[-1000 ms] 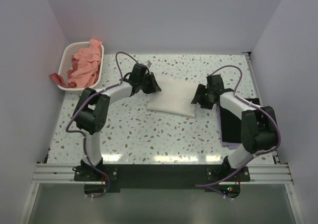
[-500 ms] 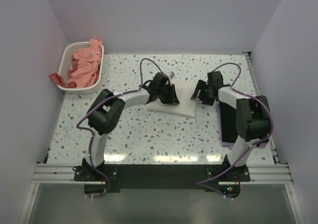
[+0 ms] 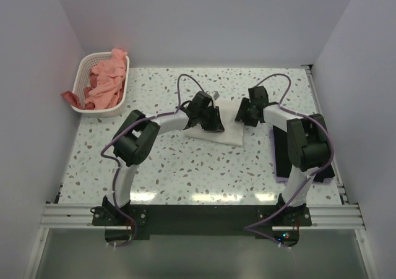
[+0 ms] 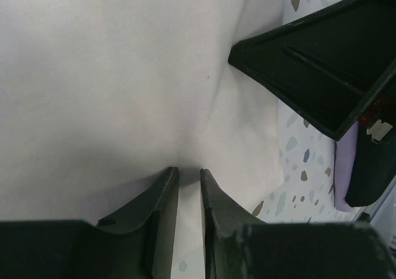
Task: Fold and stack the t-shirts
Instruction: Neatly place the folded tshirt to the corner
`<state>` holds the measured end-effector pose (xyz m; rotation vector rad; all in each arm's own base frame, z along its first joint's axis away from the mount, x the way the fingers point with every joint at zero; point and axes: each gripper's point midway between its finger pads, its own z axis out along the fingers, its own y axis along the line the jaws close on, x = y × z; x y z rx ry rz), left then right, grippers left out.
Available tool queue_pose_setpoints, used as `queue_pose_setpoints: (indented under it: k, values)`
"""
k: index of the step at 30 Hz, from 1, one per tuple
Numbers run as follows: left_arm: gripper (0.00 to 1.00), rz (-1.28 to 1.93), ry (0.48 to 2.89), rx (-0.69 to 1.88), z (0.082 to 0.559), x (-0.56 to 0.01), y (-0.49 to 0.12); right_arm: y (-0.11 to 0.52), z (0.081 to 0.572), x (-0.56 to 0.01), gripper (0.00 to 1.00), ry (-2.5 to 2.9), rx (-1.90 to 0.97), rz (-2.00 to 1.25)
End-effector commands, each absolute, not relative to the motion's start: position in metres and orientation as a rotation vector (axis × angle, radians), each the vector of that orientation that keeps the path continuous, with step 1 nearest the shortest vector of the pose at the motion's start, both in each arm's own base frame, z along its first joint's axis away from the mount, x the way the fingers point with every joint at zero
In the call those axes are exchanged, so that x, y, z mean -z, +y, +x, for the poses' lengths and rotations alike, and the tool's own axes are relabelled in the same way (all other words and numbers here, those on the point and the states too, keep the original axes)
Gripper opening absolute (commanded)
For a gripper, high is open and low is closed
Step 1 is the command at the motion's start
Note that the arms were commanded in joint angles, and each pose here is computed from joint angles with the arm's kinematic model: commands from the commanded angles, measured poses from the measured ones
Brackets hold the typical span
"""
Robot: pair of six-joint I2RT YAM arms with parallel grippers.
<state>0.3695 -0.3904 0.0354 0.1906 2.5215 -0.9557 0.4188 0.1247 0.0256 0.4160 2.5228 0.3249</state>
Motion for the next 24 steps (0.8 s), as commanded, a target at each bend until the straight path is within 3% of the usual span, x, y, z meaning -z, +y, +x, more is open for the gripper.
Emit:
queue_pose_setpoints:
  k: [1,4,5,24]
  values:
    - [0.25,0.238,2.479,0.957,0.375,-0.047,-0.4,0.119,0.419,-0.009,0.51,2.548,-0.255,0.461]
    - [0.25,0.236,2.473,0.961,0.376,-0.05,-0.4,0.121,0.421,-0.006,0.06,2.559,-0.262,0.457]
    - [0.25,0.235,2.474,0.959,0.377,-0.05,-0.4,0.121,0.423,-0.009,0.0,2.554,-0.262,0.455]
    - [0.25,0.197,2.348,0.99,0.398,-0.132,-0.376,0.1,0.41,-0.007,0.0,2.647,-0.309,0.797]
